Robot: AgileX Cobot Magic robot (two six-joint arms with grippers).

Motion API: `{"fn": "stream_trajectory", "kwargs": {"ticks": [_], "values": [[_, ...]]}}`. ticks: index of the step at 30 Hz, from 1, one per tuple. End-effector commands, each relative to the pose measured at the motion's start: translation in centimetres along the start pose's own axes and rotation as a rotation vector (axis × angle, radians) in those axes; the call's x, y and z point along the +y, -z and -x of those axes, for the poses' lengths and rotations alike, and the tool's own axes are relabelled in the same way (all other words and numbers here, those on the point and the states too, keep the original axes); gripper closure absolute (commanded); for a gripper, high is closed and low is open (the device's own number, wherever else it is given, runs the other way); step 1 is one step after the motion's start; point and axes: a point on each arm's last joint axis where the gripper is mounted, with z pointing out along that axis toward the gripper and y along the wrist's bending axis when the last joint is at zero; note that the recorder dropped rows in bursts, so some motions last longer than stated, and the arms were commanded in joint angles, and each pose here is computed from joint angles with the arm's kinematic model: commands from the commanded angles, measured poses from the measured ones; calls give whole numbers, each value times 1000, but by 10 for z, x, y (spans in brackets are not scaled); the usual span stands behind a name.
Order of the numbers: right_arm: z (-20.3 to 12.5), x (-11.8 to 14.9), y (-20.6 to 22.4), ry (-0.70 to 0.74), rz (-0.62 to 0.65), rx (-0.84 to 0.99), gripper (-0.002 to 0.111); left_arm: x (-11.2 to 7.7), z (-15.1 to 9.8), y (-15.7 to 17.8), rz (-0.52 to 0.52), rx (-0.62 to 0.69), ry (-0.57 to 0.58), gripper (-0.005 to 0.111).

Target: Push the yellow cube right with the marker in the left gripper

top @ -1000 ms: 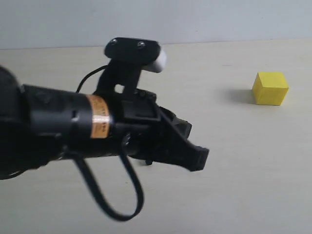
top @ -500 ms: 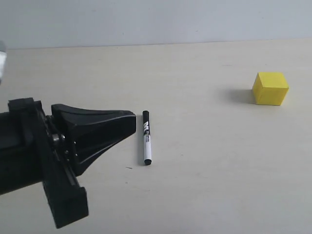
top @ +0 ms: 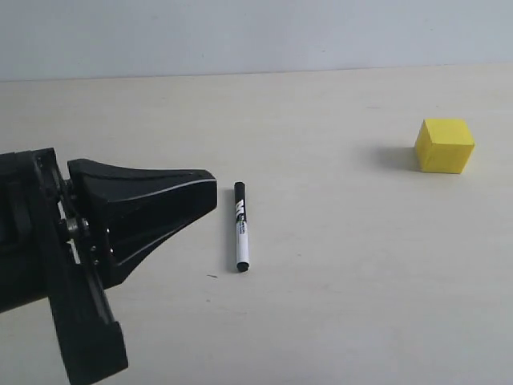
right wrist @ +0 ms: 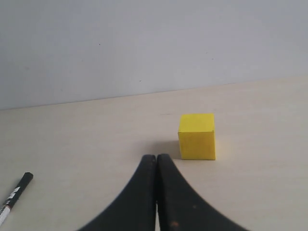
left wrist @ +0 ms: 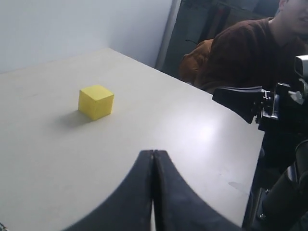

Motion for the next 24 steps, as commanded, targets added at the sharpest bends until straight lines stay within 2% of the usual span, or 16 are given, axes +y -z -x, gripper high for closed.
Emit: {"fn": "stream_trajectory", "kwargs": {"ticks": [1, 4, 5, 8, 10, 13, 17, 21, 24], "values": [[-1, -1, 0, 6, -5, -6, 108, -1, 0, 2, -7, -9, -45, 107], [-1, -1, 0, 6, -5, -6, 108, 6, -2, 5, 34, 23, -32, 107], [-1, -1, 0, 6, -5, -6, 108, 11, -4, 9, 66, 44, 12, 107], [-1, -1, 0, 6, -5, -6, 108, 36, -15, 31, 240, 76, 235, 107], [-1, -1, 0, 6, -5, -6, 108, 52, -24, 49, 361, 77, 287, 107], [-1, -1, 0, 6, -5, -6, 108, 66, -39, 74, 499, 54, 279, 107], [-1, -1, 0, 6, -5, -6, 108, 72, -50, 105, 638, -90, 256, 107], [-1, -1, 0, 6, -5, -6, 108, 71, -67, 124, 724, -193, 206, 107], [-1, -1, 0, 6, -5, -6, 108, 69, -83, 131, 751, -251, 124, 107]]}}
